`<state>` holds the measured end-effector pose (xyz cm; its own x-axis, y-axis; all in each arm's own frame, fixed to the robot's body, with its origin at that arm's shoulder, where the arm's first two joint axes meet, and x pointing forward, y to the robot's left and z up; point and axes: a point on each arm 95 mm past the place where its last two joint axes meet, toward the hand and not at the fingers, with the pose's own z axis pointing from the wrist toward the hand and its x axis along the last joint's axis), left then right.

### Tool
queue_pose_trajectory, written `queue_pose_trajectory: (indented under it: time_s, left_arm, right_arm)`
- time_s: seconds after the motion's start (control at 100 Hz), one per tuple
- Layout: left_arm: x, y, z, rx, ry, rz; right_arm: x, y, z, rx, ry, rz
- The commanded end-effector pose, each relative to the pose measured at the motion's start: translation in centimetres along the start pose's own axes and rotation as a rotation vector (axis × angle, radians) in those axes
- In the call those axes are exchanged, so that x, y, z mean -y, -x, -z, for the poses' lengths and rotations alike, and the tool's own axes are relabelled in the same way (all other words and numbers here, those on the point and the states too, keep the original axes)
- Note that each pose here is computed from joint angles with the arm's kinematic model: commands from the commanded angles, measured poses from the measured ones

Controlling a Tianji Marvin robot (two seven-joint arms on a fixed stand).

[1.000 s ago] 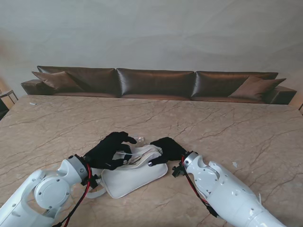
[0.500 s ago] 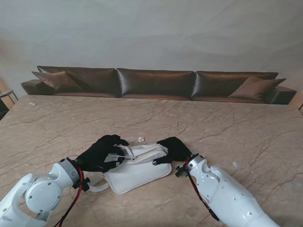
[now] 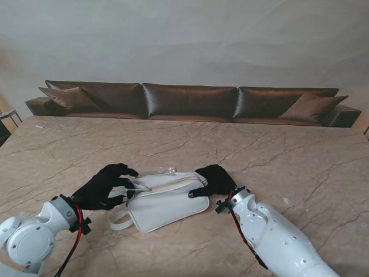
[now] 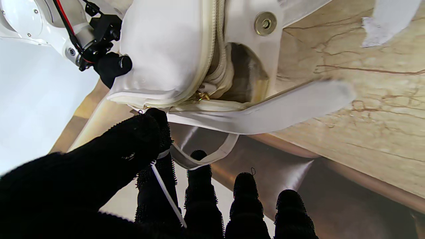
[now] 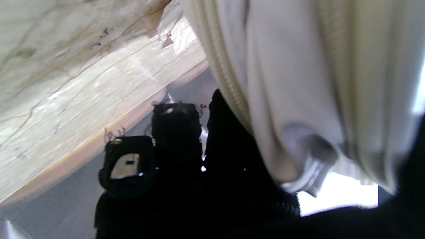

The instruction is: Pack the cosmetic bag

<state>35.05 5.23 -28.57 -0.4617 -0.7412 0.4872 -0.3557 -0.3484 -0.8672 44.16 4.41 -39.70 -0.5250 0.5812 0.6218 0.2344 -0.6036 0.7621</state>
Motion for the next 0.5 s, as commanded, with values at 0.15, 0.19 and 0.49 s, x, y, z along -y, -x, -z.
queue_pose_trajectory:
  time_s: [0.15, 0.19, 0.49]
  left_arm:
    - [0.5, 3.0, 2.4, 0.084, -0.027, -0.004]
    - [0.4, 3.3, 2.7, 0.093, -0.031, -0.006]
    - [-0.9, 3.3, 3.0, 0.070, -0.044, 0.022]
  right_arm:
    - [-1.3, 3.1, 2.4, 0.095, 0.011, 0.056]
    - [-1.4, 3.2, 2.4, 0.097, 0.016, 0.056]
    - [-0.9, 3.0, 1.9, 0.064, 0.016, 0.045]
